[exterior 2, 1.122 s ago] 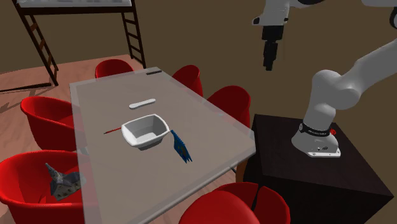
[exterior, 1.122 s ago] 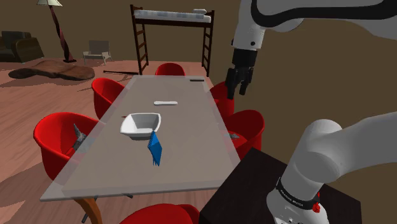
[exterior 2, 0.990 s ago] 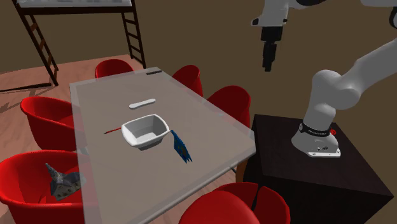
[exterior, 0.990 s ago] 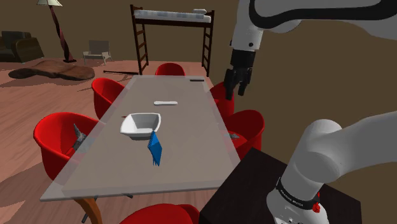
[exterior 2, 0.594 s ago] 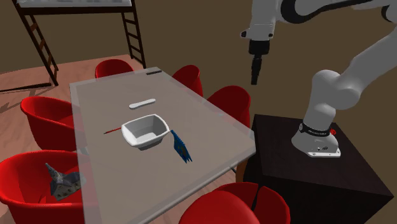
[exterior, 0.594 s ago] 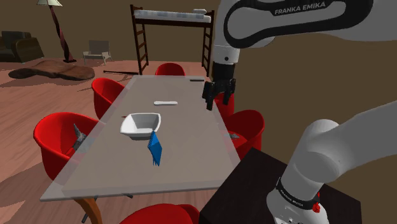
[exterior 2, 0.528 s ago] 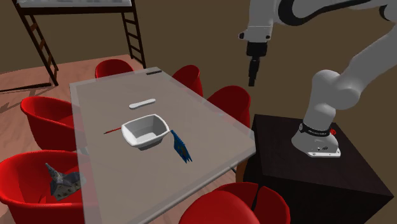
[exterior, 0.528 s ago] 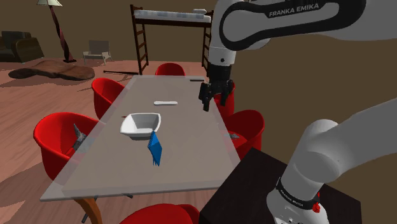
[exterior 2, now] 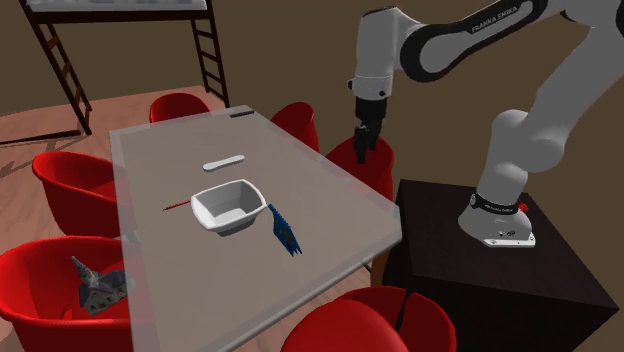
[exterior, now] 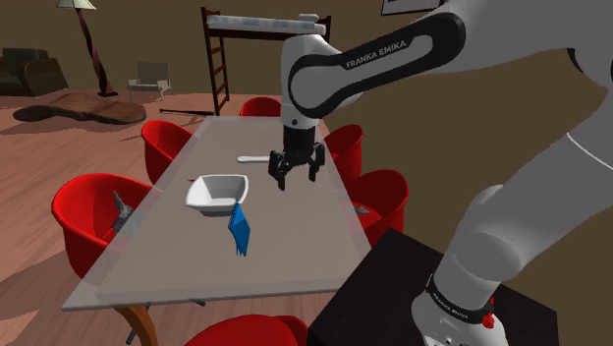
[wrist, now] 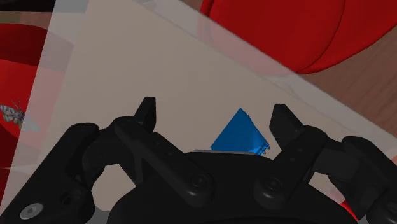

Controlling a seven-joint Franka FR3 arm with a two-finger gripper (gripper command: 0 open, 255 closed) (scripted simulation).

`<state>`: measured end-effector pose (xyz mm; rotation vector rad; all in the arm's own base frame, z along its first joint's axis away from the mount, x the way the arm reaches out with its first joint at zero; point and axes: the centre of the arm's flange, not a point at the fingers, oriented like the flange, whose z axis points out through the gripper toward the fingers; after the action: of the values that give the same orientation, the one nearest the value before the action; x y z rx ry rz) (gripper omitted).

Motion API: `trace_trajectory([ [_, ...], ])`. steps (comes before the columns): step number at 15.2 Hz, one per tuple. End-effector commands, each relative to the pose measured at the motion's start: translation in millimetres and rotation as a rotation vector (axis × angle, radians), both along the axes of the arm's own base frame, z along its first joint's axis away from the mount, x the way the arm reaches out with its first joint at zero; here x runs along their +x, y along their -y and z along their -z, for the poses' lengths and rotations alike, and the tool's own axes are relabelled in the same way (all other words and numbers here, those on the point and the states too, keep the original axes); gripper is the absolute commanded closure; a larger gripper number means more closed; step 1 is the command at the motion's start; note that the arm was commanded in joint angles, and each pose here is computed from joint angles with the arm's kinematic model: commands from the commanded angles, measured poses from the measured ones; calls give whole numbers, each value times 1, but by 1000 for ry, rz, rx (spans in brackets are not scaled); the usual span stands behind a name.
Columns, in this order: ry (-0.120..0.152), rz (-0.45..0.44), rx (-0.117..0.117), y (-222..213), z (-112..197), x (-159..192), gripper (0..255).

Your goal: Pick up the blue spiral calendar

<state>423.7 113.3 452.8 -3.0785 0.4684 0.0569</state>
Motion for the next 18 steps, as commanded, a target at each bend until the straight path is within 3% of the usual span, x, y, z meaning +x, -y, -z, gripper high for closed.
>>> trace_trajectory([
  [1,0,40,-13,-14,15,20,0],
  [18,-13,360,-134,-67,158,192,0],
])
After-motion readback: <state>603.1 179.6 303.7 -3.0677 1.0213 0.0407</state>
